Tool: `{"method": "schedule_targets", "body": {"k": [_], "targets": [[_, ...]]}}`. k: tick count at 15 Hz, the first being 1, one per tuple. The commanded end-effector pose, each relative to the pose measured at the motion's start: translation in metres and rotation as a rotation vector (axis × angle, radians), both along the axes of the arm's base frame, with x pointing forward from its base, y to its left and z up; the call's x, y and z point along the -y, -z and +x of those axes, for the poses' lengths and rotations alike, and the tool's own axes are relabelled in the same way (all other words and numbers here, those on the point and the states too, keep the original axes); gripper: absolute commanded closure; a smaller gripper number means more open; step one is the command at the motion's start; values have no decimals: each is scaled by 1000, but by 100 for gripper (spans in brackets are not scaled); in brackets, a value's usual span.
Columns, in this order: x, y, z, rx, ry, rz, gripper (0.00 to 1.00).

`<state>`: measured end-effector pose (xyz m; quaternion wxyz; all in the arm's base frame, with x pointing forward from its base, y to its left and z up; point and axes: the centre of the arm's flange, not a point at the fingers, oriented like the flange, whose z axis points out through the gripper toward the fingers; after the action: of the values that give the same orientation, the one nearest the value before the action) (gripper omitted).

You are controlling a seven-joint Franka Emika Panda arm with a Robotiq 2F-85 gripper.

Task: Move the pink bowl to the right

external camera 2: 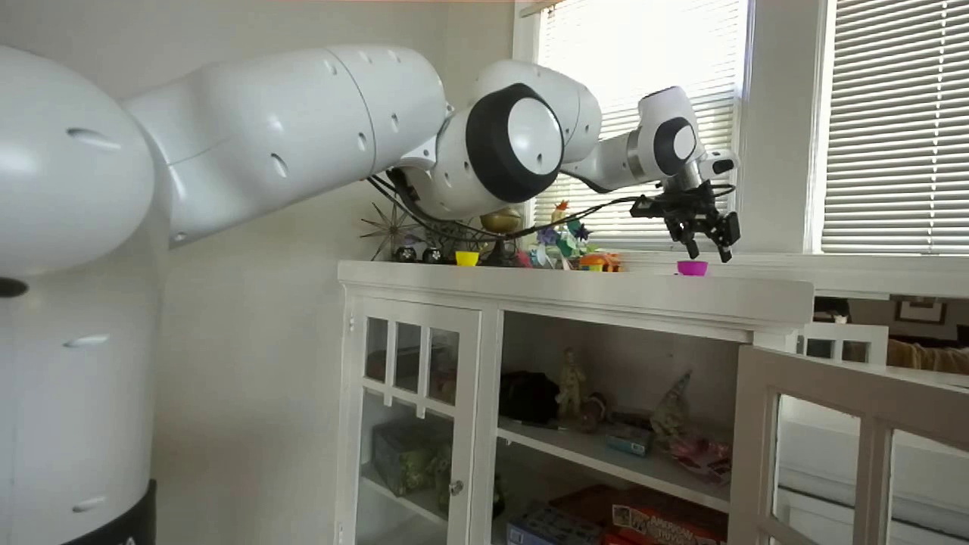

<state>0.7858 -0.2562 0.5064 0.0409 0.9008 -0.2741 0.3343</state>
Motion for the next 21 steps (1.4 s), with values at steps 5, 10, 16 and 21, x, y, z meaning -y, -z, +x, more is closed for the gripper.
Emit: {"method": "schedule_targets", "body": {"k": [5,10,16,21], "targets": [[25,-13,65,5,-4,30,40],[21,-11,66,3,-9,34,77],[19,-9,67,3,-13,41,100],[6,-21,53,-15,-29,31,98]]}}
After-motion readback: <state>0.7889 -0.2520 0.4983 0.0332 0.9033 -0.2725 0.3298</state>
